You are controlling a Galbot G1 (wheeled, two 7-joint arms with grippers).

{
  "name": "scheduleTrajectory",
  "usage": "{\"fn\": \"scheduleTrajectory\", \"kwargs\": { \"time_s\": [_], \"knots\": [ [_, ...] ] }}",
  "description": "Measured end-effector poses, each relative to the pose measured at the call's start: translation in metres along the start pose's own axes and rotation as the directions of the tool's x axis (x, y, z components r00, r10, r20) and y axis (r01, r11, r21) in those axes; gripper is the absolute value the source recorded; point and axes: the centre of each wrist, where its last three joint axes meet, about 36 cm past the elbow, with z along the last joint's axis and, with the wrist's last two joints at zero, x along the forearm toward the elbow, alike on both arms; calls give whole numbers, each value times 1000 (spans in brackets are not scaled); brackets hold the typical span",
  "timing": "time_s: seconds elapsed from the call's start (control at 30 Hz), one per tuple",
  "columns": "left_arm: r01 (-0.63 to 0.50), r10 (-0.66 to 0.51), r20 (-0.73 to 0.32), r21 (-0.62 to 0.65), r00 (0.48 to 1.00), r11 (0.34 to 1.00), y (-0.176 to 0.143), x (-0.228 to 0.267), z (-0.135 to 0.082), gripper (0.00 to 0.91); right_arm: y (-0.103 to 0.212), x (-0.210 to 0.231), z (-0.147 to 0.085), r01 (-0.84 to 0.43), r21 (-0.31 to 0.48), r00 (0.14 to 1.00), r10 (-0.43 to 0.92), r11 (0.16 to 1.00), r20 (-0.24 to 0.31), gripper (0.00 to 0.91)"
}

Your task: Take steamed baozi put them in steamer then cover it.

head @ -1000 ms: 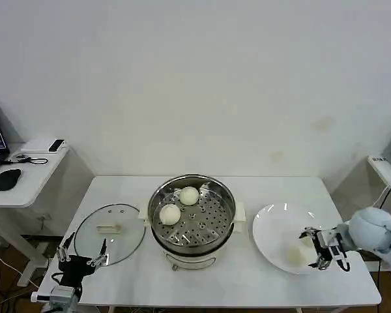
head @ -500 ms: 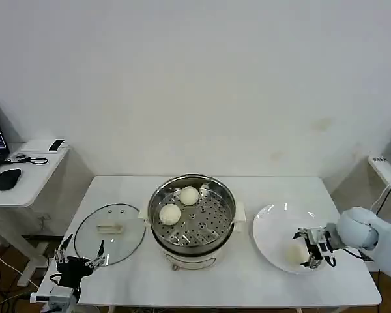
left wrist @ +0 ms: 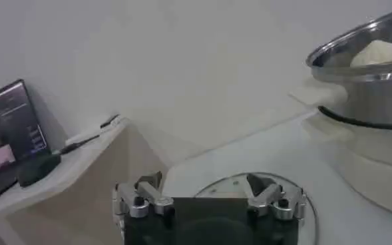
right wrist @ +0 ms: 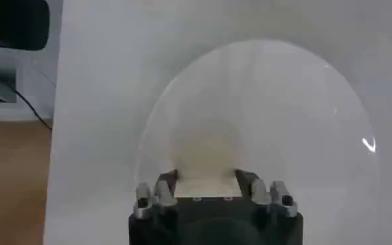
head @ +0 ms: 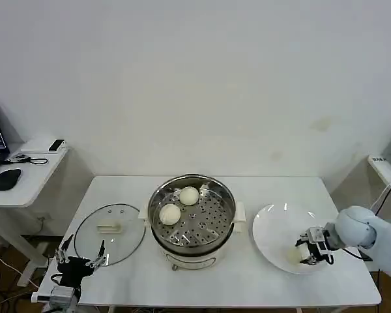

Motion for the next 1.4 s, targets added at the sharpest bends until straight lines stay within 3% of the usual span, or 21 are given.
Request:
{"fn": "scheduleTrajectory", "kwargs": {
  "time_s": [0.5,0.9,1.13,1.4],
  "knots": [
    [0,0,3,-1,1000,1000,1,-1,-1,907,-14,31,1,-6,14,1000,6,1000,1,484],
    [-9,8,5,5,1000,1000,1,-5,-1,907,-62,93,-19,-119,24,992,118,993,42,484],
    [-3,3,8,11,1000,1000,5,-4,-3,907,-101,135,-49,-195,67,978,190,978,80,484],
    [16,-16,10,25,1000,1000,10,-2,-6,907,-148,171,-120,-256,167,961,233,952,146,484]
  ]
}}
